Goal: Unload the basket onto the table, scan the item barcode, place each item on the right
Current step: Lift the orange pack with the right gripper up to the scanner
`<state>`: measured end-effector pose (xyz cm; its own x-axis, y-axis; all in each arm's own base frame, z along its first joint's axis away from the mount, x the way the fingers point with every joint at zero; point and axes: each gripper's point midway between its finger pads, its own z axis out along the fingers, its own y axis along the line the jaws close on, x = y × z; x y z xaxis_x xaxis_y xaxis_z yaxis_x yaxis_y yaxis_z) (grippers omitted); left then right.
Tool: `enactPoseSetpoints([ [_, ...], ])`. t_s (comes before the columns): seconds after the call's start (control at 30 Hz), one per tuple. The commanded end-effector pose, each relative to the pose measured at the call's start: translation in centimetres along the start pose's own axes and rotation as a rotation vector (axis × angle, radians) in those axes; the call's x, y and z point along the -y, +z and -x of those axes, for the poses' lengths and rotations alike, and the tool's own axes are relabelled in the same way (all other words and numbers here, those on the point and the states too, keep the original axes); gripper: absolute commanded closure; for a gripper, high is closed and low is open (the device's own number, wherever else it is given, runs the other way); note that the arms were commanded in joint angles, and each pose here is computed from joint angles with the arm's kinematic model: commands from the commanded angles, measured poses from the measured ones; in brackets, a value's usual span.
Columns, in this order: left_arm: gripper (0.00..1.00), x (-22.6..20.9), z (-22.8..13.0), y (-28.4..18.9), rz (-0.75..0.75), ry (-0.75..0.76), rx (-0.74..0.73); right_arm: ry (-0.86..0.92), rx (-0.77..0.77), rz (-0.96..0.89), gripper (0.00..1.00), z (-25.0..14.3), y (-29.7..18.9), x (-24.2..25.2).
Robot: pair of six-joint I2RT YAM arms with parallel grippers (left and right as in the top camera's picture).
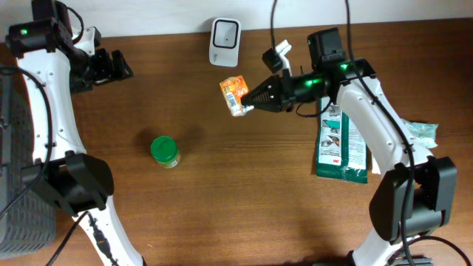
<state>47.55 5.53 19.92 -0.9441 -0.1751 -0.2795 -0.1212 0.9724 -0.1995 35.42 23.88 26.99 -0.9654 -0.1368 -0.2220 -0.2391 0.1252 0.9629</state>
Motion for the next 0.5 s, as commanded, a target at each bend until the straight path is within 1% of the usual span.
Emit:
enactPoseSetpoints([
  [0.0, 0.01, -0.1, 0.2, -0.3, 0.001, 0.006, 0.010, -0.004, 0.042, -0.377, 0.96, 0.4, 1.0, 5.1],
  [0.03, 0.01, -0.1, 0.2, -0.3, 0.001, 0.006, 0.010, 0.008, 0.050, -0.480, 0.96, 0.4, 0.7, 6.3],
  [0.07, 0.01, -0.1, 0.2, -0.3, 0.001, 0.006, 0.010, 0.010, 0.066, -0.644, 0.96, 0.6, -0.3, 7.3],
  [0.1, 0.01, -0.1, 0.2, -0.3, 0.001, 0.006, 0.010, -0.028, 0.107, -0.855, 0.96, 1.6, -2.5, 7.3],
  [0.13, 0.01, -0.1, 0.2, -0.3, 0.001, 0.006, 0.010, -0.080, 0.164, -1.014, 0.96, 3.1, -4.5, 6.3],
  [0.2, 0.01, -0.1, 0.2, -0.3, 0.001, 0.006, 0.010, -0.286, 0.314, -1.288, 0.96, 7.4, -7.7, 3.1],
  [0.27, 0.01, -0.1, 0.2, -0.3, 0.001, 0.006, 0.010, -0.509, 0.440, -1.492, 0.96, 11.6, -9.1, 1.2],
  [0.3, 0.01, -0.1, 0.2, -0.3, 0.001, 0.006, 0.010, -0.617, 0.476, -1.563, 0.96, 14.0, -9.1, 1.0],
  [0.37, 0.01, -0.1, 0.2, -0.3, 0.001, 0.006, 0.010, -0.725, 0.507, -1.627, 0.96, 17.1, -8.9, 2.0],
  [0.47, 0.01, -0.1, 0.2, -0.3, 0.001, 0.006, 0.010, -0.930, 0.468, -1.688, 0.96, 21.6, -7.0, 5.5],
])
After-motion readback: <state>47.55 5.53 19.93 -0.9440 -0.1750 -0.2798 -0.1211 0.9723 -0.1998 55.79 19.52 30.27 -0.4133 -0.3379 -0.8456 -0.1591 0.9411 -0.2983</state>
